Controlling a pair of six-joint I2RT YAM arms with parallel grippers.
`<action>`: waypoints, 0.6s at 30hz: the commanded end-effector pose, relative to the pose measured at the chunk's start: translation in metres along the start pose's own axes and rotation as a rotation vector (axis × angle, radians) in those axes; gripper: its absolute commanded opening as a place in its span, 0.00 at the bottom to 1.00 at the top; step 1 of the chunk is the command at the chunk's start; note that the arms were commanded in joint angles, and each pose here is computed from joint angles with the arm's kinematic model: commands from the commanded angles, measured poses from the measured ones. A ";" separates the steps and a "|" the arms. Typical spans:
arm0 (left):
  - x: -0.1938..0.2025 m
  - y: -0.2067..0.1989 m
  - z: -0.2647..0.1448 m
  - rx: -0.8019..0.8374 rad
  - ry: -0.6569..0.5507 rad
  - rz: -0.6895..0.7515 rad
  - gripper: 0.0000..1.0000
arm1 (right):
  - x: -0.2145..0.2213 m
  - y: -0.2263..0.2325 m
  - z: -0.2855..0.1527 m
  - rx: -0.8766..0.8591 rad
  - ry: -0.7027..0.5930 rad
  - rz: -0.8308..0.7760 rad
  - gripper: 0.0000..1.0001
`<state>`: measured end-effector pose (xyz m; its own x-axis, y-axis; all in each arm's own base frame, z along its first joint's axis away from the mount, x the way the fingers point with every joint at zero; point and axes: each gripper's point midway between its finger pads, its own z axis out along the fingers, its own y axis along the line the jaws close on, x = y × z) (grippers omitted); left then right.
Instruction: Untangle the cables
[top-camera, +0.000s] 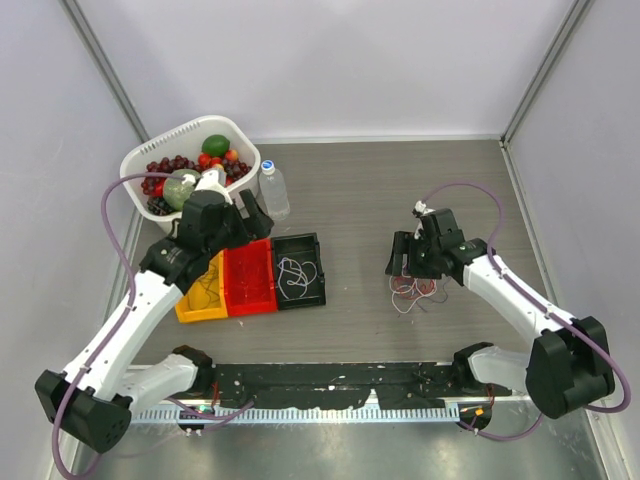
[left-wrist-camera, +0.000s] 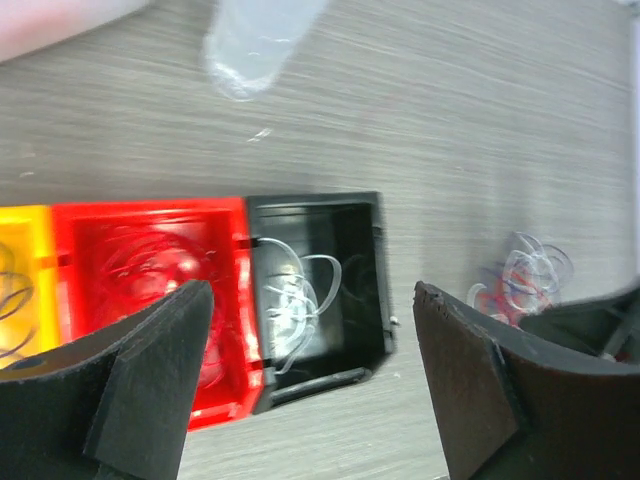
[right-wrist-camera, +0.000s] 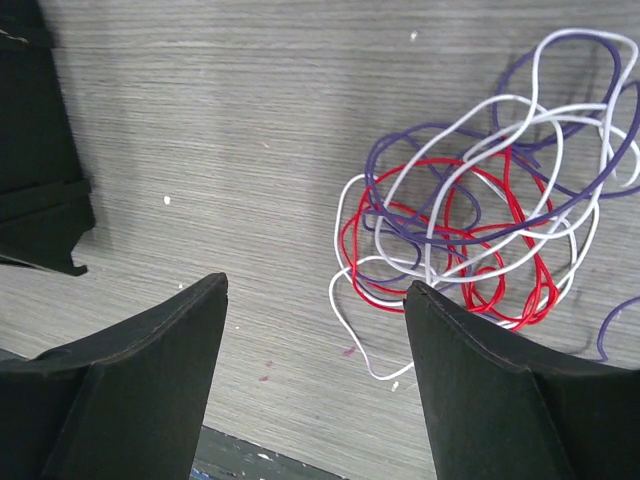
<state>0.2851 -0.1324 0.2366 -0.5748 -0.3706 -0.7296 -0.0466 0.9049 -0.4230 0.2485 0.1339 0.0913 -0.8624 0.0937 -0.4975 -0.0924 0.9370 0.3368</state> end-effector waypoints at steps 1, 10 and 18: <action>-0.008 -0.068 0.001 0.332 0.003 0.024 0.85 | -0.015 -0.001 -0.003 0.049 -0.016 0.037 0.76; 0.094 -0.179 0.040 0.648 0.299 0.242 0.59 | -0.014 -0.056 -0.020 0.386 -0.048 0.205 0.73; 0.200 -0.247 0.074 0.745 0.573 0.435 0.37 | -0.005 -0.078 -0.030 0.326 -0.081 0.378 0.50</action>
<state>0.2541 -0.4008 0.1477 -0.7817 0.2001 -0.5907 0.5658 0.6260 -0.5367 0.2476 0.0598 0.0883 -0.8050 0.3778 -0.4573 0.3339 0.9258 0.1771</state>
